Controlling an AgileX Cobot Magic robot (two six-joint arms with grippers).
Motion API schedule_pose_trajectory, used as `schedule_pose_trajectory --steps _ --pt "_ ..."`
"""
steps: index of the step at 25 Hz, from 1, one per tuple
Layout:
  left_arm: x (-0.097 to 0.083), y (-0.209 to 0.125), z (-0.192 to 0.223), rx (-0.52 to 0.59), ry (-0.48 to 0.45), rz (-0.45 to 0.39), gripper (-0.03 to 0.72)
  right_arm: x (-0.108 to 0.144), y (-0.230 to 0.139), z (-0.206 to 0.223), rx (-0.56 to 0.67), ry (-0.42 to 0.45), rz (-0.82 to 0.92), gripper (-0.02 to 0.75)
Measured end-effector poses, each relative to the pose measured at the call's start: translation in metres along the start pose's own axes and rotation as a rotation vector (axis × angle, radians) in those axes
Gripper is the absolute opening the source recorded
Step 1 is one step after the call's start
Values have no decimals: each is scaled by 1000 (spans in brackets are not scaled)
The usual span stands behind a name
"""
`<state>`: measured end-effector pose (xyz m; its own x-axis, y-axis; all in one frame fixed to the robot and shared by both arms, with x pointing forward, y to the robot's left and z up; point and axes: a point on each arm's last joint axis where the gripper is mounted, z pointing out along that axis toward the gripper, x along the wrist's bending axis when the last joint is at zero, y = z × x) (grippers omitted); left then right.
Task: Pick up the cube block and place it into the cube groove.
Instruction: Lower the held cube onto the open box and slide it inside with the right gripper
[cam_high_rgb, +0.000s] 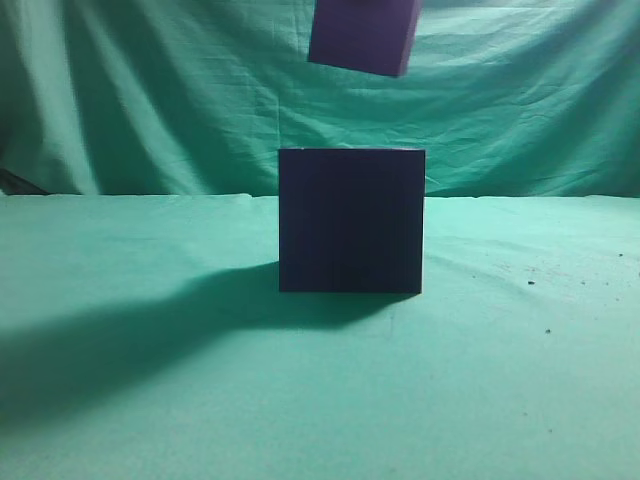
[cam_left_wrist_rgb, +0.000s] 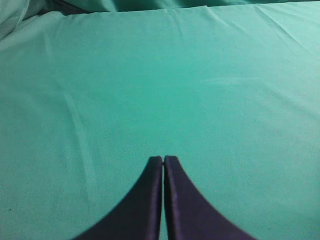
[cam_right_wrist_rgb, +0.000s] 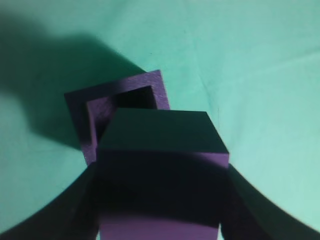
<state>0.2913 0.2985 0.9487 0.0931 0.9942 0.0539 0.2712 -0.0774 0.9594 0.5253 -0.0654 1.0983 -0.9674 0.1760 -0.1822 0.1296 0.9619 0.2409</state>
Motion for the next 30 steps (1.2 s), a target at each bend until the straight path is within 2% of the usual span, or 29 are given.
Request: schedule_pose_trajectory --steps 3,9,18,30 --pt "0 0 0 0 0 0 0 3 3 0 -37 36 -91 424" --pt "0 0 0 0 0 0 0 5 6 1 -61 61 -149 424" --pt "0 0 0 0 0 0 0 1 9 35 -10 115 -270 424" --pt "0 0 0 0 0 0 0 -1 8 43 13 113 -269 424"
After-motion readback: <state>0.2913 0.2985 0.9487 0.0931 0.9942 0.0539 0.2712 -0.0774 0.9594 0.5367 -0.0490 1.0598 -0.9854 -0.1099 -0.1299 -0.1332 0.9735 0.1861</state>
